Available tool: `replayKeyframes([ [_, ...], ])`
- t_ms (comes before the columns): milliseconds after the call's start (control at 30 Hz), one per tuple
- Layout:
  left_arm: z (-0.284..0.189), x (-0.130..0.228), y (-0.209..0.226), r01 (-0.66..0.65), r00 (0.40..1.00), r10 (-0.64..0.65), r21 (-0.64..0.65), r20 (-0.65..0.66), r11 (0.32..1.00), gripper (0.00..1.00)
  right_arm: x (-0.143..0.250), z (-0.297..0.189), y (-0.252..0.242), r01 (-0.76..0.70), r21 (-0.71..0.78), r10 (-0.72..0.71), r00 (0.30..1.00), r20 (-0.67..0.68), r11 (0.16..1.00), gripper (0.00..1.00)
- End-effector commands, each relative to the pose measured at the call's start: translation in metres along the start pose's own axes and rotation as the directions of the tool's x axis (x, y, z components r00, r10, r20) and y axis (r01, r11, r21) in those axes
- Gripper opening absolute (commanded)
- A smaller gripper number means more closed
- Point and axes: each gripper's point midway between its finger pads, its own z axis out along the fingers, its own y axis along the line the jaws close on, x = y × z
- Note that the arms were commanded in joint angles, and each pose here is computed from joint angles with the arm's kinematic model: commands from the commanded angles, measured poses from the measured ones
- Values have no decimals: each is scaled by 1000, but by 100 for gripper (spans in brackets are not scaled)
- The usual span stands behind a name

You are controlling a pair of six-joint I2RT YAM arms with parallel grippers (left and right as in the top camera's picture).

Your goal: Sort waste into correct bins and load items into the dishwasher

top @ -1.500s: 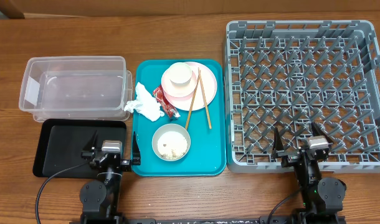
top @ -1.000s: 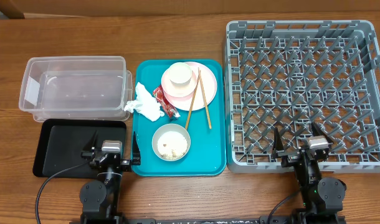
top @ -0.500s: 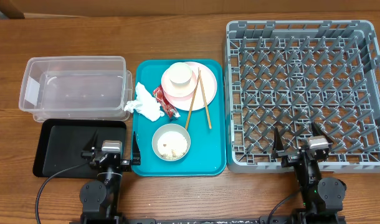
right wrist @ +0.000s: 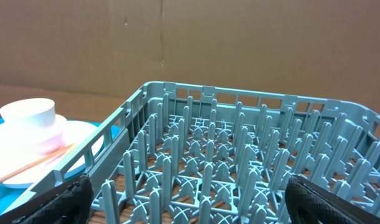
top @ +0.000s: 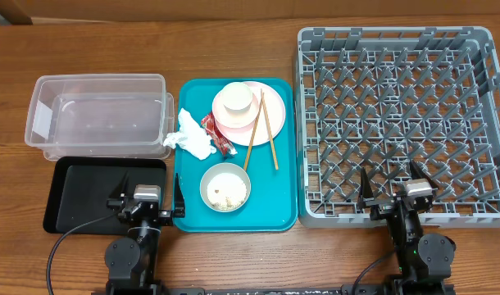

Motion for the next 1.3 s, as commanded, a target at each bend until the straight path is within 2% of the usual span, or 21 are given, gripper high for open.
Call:
replayKeyframes([
  [0, 0, 0, 1, -19, 1000, 19, -5, 6, 1000, 100, 1, 0, 2, -2, -7, 2, 1000, 6, 1000, 100],
  [1033, 0, -2, 1, -18, 1000, 18, -5, 12, 1000, 100, 1, 0, 2, -2, -7, 2, 1000, 6, 1000, 100],
  [1133, -1, -2, -6, -17, 1000, 16, 36, 16, 999, 100, 1, 0, 2, -2, -7, 2, 1000, 6, 1000, 100],
  [1267, -8, -29, -39, -14, 993, -13, 233, 116, 972, 100, 1, 0, 2, -2, -7, 2, 1000, 6, 1000, 100],
])
